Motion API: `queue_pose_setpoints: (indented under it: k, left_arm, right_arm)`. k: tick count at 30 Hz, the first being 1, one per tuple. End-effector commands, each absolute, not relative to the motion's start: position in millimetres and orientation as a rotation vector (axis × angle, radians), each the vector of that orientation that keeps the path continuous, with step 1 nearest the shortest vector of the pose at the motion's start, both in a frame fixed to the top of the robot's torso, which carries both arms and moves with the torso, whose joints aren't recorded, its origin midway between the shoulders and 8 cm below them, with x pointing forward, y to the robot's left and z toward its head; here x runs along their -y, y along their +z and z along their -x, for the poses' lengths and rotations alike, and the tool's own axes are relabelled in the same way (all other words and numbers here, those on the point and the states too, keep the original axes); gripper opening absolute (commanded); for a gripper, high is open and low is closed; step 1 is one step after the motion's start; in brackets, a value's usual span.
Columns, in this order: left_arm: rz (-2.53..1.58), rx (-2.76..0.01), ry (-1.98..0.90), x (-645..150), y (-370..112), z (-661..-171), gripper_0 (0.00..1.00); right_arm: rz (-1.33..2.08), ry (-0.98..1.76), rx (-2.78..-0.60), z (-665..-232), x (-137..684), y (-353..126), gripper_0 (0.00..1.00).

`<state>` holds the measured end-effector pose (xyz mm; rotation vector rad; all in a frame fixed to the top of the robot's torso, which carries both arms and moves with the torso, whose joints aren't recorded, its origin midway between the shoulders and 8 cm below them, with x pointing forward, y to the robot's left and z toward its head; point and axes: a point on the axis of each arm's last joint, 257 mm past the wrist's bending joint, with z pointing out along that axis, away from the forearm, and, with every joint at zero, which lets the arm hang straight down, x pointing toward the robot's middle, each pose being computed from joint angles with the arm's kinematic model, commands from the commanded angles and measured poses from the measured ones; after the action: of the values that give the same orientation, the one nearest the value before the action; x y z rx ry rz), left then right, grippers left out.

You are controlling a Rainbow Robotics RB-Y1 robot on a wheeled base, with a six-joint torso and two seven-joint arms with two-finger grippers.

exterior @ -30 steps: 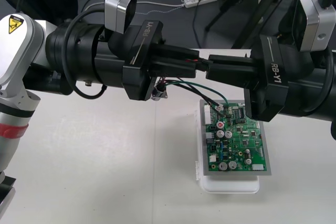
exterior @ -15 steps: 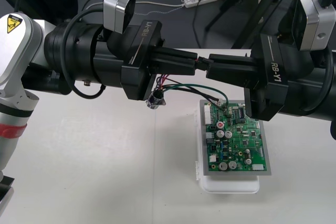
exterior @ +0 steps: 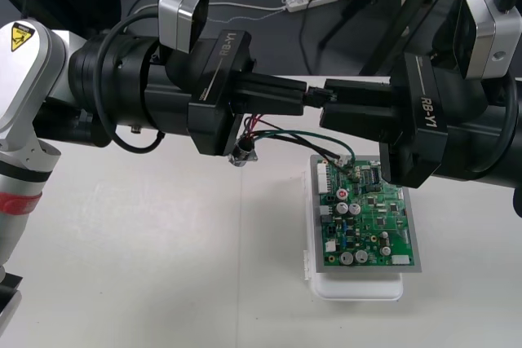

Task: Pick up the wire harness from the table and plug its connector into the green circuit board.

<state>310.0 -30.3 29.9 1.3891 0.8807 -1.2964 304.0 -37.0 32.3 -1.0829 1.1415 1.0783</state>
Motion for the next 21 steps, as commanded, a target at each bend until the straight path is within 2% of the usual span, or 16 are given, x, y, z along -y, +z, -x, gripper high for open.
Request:
queue_pose_setpoints:
  k: [1,3,21]
  left_arm:
    - [-1.414,-0.760,-1.212,39,56,-304,0.00]
    - [-1.414,-0.758,-1.209,39,56,-304,0.00]
    - [-1.369,-0.788,-1.193,21,34,-312,0.00]
  right_arm:
    - [1.065,1.112,-1.121,-299,32,46,0.84]
    - [1.065,1.108,-1.119,-299,32,47,1.00]
    - [1.069,1.092,-1.105,-299,34,48,1.00]
